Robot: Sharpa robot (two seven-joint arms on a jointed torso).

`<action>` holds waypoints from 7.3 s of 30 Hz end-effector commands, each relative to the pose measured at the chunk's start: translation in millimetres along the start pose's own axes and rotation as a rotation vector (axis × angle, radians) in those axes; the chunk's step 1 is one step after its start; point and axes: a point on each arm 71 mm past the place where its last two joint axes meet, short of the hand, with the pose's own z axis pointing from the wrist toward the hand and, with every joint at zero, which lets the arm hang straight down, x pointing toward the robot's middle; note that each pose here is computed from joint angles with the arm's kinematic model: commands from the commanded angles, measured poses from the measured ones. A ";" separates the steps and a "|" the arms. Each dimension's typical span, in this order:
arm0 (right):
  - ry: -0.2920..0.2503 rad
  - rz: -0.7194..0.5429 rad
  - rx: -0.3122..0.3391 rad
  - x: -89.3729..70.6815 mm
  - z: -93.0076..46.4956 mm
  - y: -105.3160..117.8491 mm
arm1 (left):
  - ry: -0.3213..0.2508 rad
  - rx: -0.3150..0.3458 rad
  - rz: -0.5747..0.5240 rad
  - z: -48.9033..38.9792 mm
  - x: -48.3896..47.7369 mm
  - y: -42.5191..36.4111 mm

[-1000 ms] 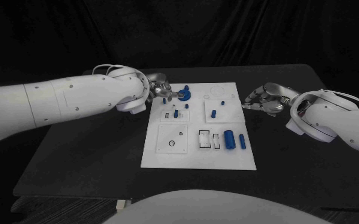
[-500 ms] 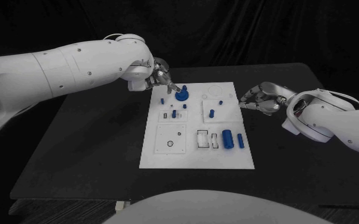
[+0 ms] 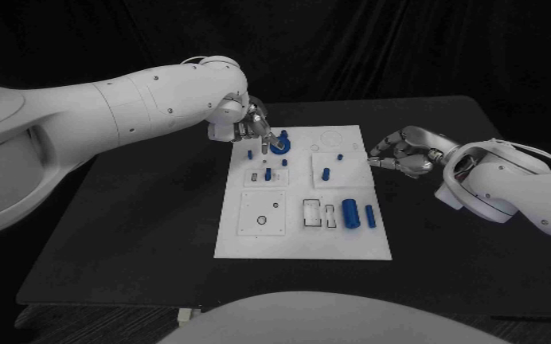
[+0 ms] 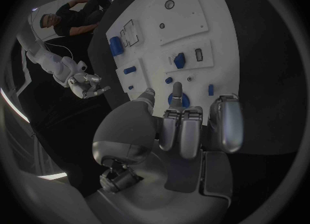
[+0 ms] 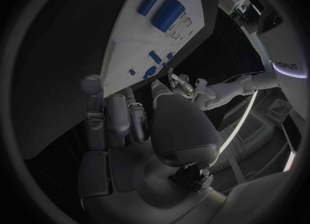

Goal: Assemble the parts on the task board

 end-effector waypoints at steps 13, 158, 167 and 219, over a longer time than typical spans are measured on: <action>-0.005 -0.001 -0.001 0.3 1.3 -0.1 | -0.041 0.104 -0.045 9.0 5.2 -6.5; -0.113 0.020 -0.053 8.0 -6.5 0.3 | -0.691 0.250 0.082 -9.0 115.2 38.2; -0.106 0.019 -0.048 9.9 -4.5 -0.6 | -0.637 0.249 0.072 0.6 124.6 34.1; -0.084 0.020 -0.034 13.8 -3.5 -3.7 | -0.585 0.237 0.103 16.8 127.2 35.4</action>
